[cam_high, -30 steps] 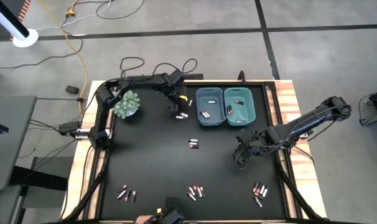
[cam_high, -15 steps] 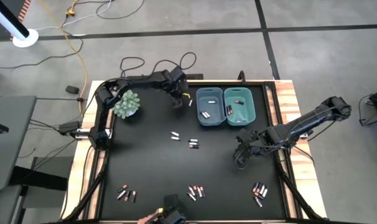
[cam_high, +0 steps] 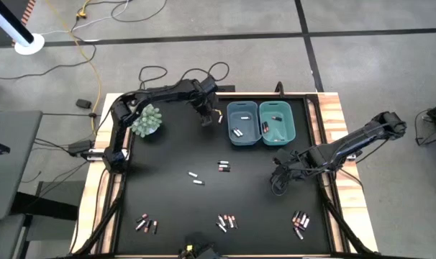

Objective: Sort batteries
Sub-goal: Put the silver battery into the blue bin

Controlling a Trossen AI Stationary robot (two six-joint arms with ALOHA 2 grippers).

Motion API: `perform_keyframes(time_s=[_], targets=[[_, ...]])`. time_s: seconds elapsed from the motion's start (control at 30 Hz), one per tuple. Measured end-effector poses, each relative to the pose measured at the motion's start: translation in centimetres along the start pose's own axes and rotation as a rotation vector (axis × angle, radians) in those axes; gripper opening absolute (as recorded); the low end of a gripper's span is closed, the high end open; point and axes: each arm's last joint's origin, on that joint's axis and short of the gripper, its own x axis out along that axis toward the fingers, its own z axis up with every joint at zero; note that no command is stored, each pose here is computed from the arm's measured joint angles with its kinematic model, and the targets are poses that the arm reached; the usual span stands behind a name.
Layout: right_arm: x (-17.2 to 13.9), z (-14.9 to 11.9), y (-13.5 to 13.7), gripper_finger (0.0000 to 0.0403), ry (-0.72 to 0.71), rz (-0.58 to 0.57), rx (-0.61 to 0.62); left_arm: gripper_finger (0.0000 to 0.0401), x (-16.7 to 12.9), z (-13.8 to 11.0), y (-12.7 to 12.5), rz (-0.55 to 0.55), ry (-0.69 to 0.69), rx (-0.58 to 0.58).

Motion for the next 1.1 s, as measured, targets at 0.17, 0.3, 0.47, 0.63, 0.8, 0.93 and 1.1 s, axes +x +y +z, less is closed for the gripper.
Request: perform_keyframes(time_s=[0.17, 0.3, 0.47, 0.63, 0.8, 0.93, 1.1], targets=[[0.0, -0.1, -0.1, 0.0163, 0.006, -0.011, -0.003, 0.0152, -3.8, -0.3, -1.3, -0.026, 0.048, -0.068], [0.0, -0.2, -0.3, 0.0163, 0.016, -0.028, -0.010, 0.0143, -8.3, -0.9, -3.0, -0.019, -0.005, -0.113], [-0.1, -0.4, -0.4, 0.0163, 0.031, -0.048, -0.026, 0.0138, -14.1, -4.5, -7.2, 0.041, -0.150, -0.168], [-0.2, -0.8, -0.6, 0.0163, 0.049, -0.071, -0.062, 0.0138, -17.9, -9.5, -13.3, -0.040, -0.302, -0.238], [-0.2, -0.8, -0.7, 0.0163, 0.056, -0.077, -0.140, 0.0137, -19.1, -13.2, -19.0, -0.204, -0.321, -0.297], [-0.2, -0.8, -0.7, 0.0163, 0.057, -0.076, -0.170, 0.0137, -18.5, -14.7, -22.6, -0.226, -0.263, -0.295], [-0.1, -0.8, -0.7, 0.0163, 0.056, -0.074, -0.168, 0.0137, -16.4, -15.5, -26.7, -0.164, -0.185, -0.184]])
